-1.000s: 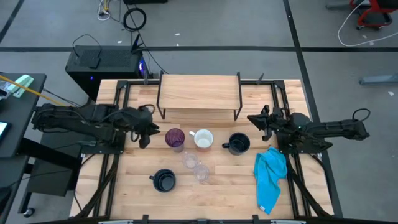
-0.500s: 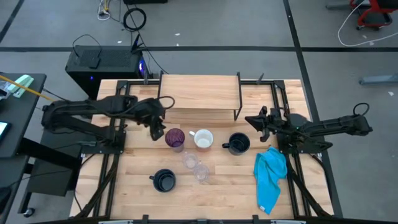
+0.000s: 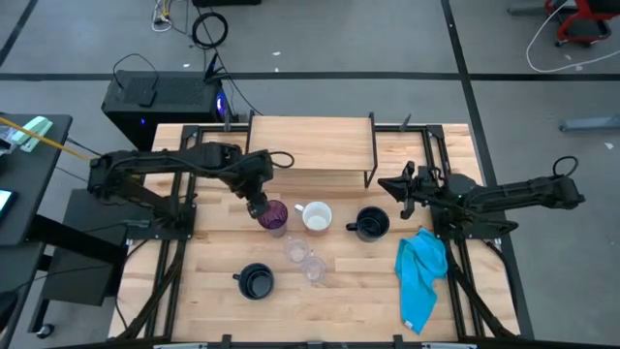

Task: Stack small to large cups/mugs on shelf
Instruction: Put the purple cup on the shelf

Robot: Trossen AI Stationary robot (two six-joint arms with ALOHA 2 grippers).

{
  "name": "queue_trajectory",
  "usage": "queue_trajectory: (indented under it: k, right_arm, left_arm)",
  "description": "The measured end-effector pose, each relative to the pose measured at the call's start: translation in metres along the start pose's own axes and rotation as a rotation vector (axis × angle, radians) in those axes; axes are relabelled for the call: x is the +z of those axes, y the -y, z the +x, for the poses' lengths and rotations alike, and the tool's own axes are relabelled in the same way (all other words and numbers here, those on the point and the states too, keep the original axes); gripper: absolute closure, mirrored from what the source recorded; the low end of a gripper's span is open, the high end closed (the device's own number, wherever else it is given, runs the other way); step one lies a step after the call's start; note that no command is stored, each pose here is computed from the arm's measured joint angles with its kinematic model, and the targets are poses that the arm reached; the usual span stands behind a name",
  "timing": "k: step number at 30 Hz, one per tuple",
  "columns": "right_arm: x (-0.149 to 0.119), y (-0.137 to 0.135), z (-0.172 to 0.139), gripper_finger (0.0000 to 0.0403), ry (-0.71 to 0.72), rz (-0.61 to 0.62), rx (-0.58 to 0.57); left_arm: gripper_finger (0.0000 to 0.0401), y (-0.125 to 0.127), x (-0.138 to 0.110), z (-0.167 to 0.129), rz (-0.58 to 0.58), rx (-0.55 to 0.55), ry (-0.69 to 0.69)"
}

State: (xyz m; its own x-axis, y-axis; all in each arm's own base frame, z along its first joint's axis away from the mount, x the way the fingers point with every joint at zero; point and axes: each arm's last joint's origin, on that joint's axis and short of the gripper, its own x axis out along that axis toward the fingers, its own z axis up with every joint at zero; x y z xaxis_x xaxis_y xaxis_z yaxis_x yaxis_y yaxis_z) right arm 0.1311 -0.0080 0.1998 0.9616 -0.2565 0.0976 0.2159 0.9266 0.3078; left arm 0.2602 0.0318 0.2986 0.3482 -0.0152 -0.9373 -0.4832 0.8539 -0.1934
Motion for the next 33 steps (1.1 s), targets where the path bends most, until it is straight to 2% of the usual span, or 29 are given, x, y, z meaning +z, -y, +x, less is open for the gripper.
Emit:
queue_trajectory:
  k: [7, 18, 24, 33]
  right_arm:
    - [0.002, -0.003, 0.008, 0.0380, -0.034, -0.062, -0.009]
    - [0.002, -0.003, 0.010, 0.0380, -0.044, -0.076, -0.012]
    - [0.002, -0.003, 0.010, 0.0380, -0.045, -0.088, -0.011]
    - [0.002, -0.003, 0.010, 0.0380, -0.045, -0.094, -0.011]
  left_arm:
    - [0.0208, 0.004, 0.009, 0.011, -0.032, 0.028, -0.057]
    - [0.0234, 0.006, 0.016, 0.031, -0.064, 0.069, -0.111]
    - [0.0268, 0.009, 0.016, 0.039, -0.052, 0.090, -0.126]
    - [0.0340, 0.010, 0.016, 0.042, -0.046, 0.107, -0.123]
